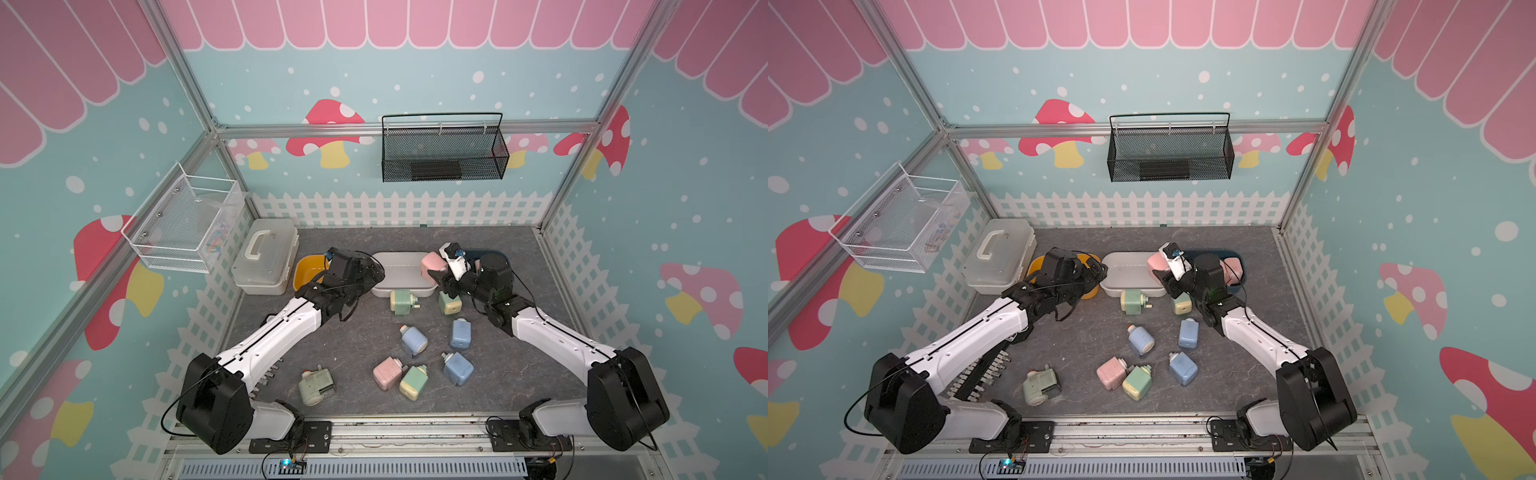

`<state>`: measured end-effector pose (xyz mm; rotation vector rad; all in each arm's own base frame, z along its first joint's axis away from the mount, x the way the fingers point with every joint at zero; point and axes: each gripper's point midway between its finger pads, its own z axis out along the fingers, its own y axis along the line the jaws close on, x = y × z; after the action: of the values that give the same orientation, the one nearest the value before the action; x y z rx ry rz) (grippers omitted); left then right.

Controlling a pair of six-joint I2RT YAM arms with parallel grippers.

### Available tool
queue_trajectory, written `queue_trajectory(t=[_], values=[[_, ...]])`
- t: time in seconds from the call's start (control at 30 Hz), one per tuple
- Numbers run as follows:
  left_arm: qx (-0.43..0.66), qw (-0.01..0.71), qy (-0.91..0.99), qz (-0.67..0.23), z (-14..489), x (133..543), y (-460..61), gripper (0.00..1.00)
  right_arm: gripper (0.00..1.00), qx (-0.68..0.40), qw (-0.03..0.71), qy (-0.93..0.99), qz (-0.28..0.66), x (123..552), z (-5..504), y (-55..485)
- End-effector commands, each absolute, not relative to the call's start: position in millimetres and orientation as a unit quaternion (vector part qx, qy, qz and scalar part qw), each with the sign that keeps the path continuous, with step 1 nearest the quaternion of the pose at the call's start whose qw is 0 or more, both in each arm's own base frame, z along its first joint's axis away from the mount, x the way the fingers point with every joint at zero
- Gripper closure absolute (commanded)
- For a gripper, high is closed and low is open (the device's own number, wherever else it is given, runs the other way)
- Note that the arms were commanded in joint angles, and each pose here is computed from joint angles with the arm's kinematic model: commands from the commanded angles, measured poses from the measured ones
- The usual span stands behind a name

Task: Place the pencil sharpeners by color into the storage box
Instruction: Place the pencil sharpener in the storage box.

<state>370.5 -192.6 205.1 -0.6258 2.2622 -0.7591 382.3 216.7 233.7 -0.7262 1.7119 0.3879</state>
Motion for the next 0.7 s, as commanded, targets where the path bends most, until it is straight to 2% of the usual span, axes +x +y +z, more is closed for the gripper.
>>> queue_trajectory(t=[0.0, 0.17, 0.5, 0.67], values=[[-0.181, 0.332, 0.860, -0.342, 220.3, 381.2, -222.0, 0.01, 1.00, -0.233, 0.613, 0.743, 0.135, 395.1, 250.2, 188.5], [-0.141, 0.296, 0.872, -0.363, 207.3, 390.0, -253.0, 0.01, 1.00, -0.213, 0.599, 0.763, 0.114, 401.2, 241.2, 174.6], [-0.040, 0.315, 0.906, -0.281, 194.3, 409.4, -327.0, 0.01, 1.00, -0.132, 0.548, 0.823, 0.072, 432.1, 219.3, 135.6], [-0.001, 0.293, 0.911, -0.291, 183.0, 424.8, -360.7, 0.01, 1.00, -0.109, 0.546, 0.829, 0.056, 443.2, 211.7, 123.5]])
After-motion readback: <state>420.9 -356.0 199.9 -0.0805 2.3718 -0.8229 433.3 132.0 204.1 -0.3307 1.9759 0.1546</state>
